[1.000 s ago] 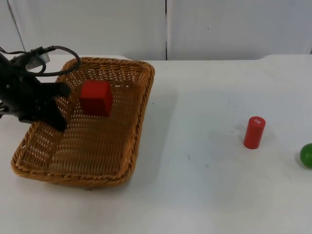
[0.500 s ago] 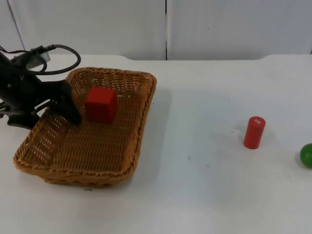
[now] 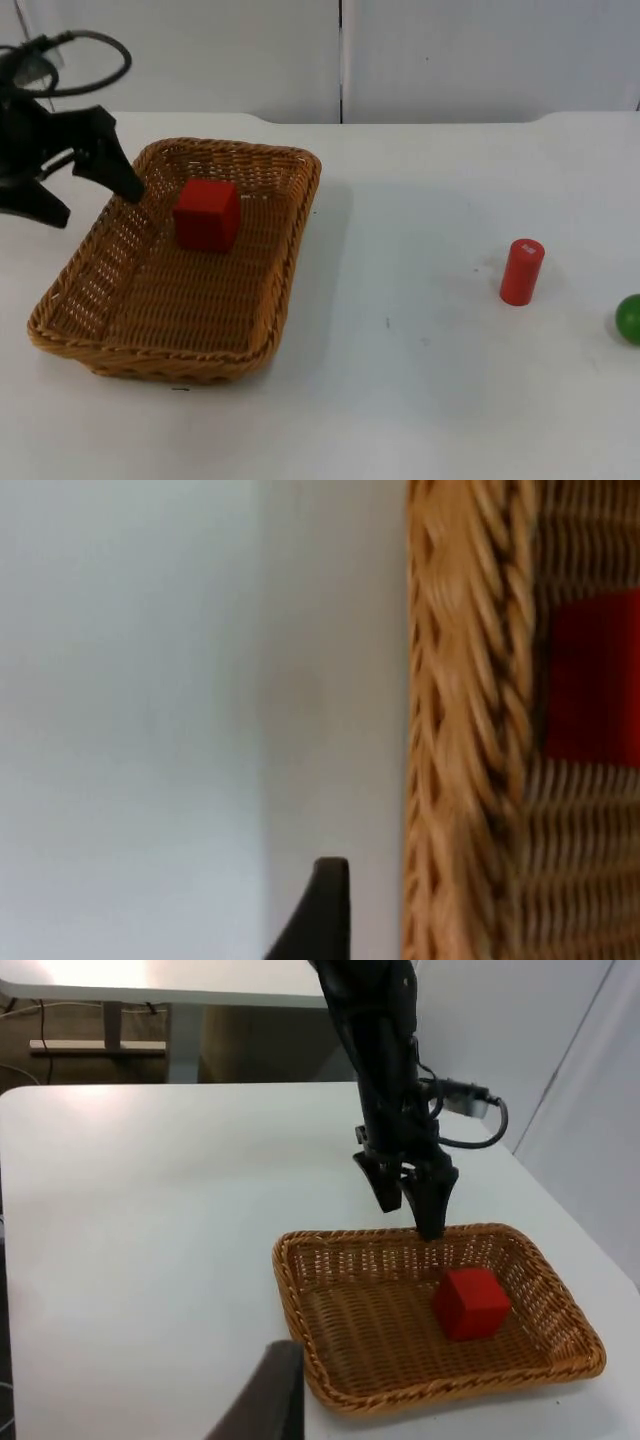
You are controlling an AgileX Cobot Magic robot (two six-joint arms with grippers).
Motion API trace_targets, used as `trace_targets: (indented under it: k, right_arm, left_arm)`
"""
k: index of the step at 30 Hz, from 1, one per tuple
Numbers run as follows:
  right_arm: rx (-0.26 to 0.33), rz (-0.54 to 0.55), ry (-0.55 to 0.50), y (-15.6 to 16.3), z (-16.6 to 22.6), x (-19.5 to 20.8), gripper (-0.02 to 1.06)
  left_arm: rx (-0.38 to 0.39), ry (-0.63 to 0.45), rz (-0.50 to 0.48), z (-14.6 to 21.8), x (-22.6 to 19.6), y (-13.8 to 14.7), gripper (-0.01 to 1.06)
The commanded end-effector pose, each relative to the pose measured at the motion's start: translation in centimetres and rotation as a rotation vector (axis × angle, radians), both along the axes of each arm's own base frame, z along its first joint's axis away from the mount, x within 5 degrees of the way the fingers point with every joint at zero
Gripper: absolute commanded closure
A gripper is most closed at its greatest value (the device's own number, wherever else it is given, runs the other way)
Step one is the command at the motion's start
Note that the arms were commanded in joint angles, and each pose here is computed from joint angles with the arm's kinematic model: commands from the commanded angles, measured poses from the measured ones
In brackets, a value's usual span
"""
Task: Pick up the basket with the left hand and place the object to the left of the red cylinder into the basket with the right hand.
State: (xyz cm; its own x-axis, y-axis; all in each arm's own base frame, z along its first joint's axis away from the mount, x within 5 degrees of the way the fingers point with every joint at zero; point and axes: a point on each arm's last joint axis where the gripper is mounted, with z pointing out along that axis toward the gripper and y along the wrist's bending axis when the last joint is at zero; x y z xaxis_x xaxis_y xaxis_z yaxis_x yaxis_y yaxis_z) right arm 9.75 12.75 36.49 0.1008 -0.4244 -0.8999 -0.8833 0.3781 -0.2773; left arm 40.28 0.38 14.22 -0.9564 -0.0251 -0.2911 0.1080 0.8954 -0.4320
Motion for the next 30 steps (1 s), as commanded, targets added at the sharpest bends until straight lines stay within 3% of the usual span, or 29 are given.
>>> trace_targets:
  k: [1,17,30]
  right_arm:
    - [0.003,0.001,0.001,-0.1,0.0,-0.1,0.10]
    - [0.010,-0.003,0.000,-0.1,0.1,-0.1,0.10]
    - [0.013,-0.003,0.005,-0.1,0.1,-0.1,0.10]
  left_arm:
    - [-0.024,0.003,0.004,1.1,-0.2,0.1,0.22]
    - [-0.068,0.126,-0.126,6.7,-3.9,-0.5,0.22]
    - [-0.086,0.157,-0.120,9.1,-8.0,-1.1,0.22]
